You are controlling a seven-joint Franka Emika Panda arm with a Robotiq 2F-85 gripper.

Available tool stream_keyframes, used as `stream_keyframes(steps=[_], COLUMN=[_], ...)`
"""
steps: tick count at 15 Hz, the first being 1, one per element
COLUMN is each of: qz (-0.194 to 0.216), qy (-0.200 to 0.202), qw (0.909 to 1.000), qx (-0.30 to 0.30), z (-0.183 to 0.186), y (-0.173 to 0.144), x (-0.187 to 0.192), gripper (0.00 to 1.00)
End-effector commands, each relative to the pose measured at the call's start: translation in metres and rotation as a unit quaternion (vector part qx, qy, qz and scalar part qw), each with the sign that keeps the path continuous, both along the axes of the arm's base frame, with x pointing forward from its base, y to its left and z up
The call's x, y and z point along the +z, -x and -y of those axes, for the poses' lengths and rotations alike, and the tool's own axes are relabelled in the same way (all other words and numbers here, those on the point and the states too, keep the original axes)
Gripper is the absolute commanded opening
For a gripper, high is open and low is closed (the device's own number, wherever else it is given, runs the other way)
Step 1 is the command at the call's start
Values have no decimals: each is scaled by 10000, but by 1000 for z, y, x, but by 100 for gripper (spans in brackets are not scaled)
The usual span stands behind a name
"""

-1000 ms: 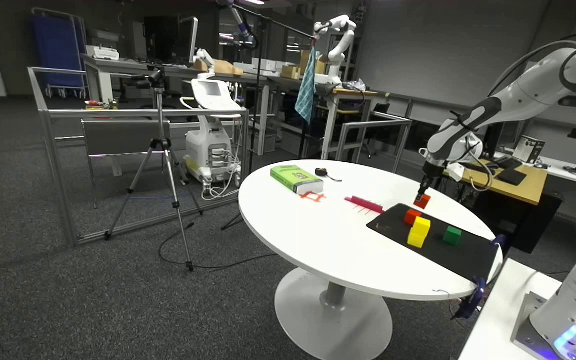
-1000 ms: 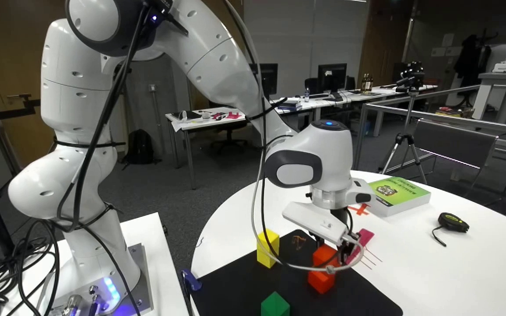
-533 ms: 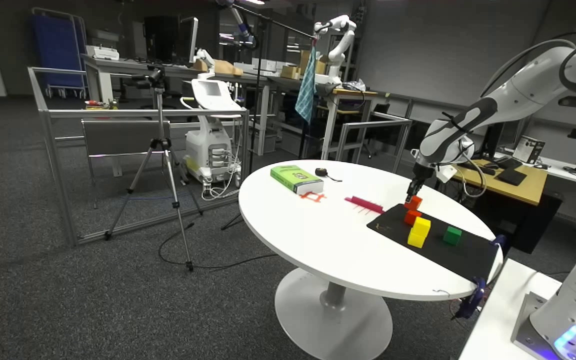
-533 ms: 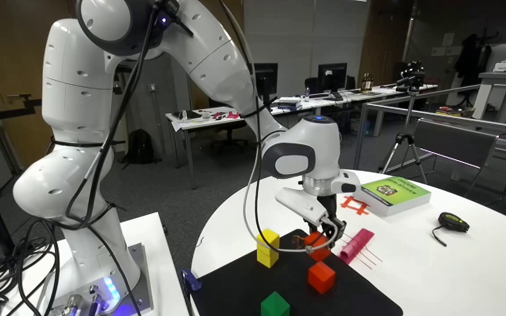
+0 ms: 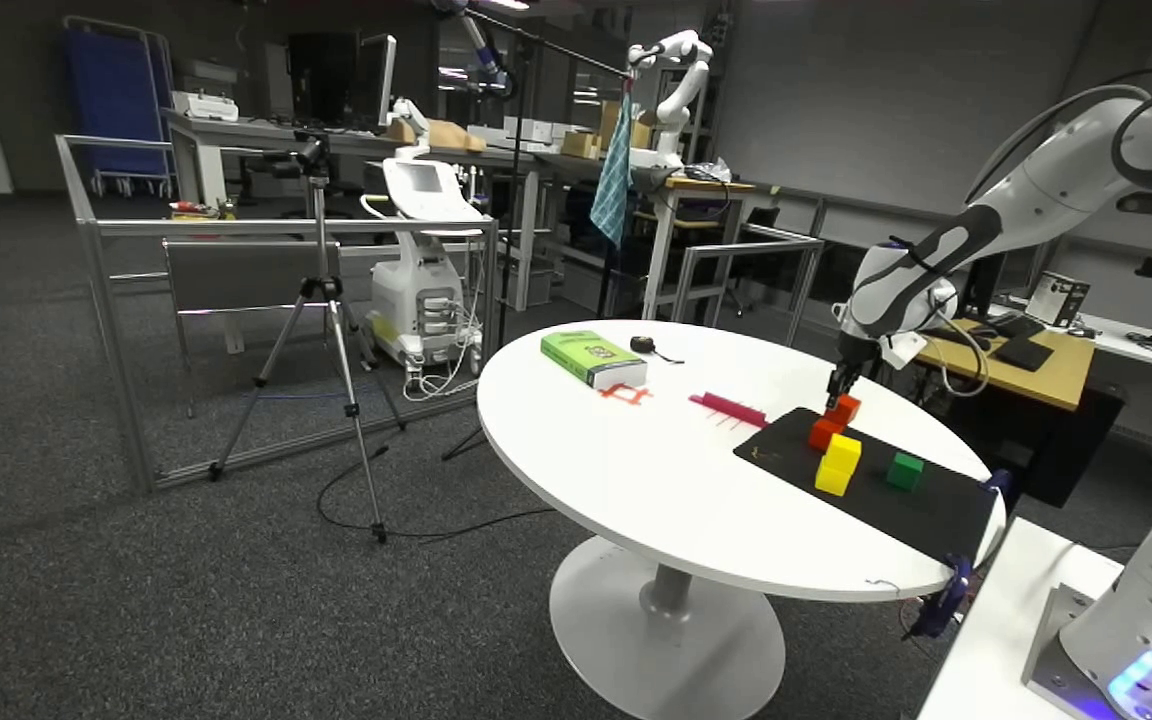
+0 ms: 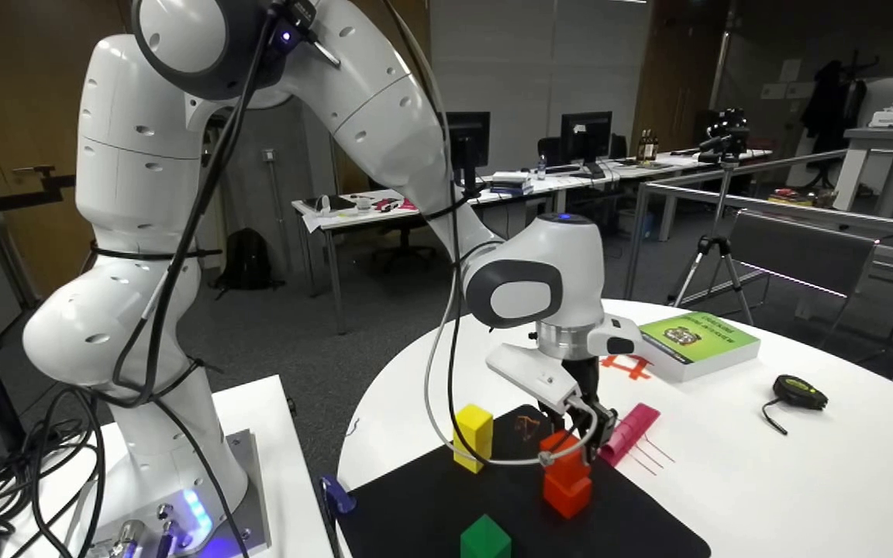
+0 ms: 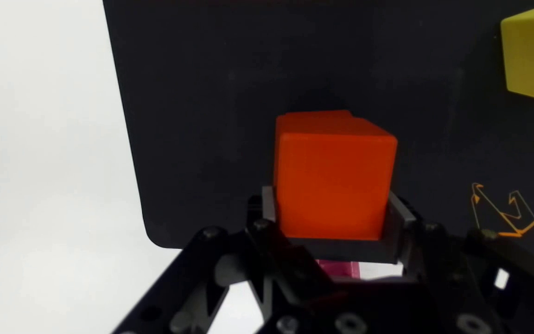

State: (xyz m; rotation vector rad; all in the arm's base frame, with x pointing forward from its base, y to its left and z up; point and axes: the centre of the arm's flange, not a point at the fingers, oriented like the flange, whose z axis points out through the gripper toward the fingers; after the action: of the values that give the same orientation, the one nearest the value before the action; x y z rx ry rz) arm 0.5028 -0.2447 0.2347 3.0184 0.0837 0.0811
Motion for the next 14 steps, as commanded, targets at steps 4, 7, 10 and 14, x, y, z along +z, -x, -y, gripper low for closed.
stream_keyframes(steps=[4,7,10,14], qz=[-94,-167,-196,-264], qy=[-56,-89,-165,-225], qw=[9999,9998,9997,9994], qx=[-40,17,42,32], z=[-2,-2,-2,-1], y=[0,-6,-13,-22], x=[-7,-11,-13,-11], gripper=[30,30,30,30])
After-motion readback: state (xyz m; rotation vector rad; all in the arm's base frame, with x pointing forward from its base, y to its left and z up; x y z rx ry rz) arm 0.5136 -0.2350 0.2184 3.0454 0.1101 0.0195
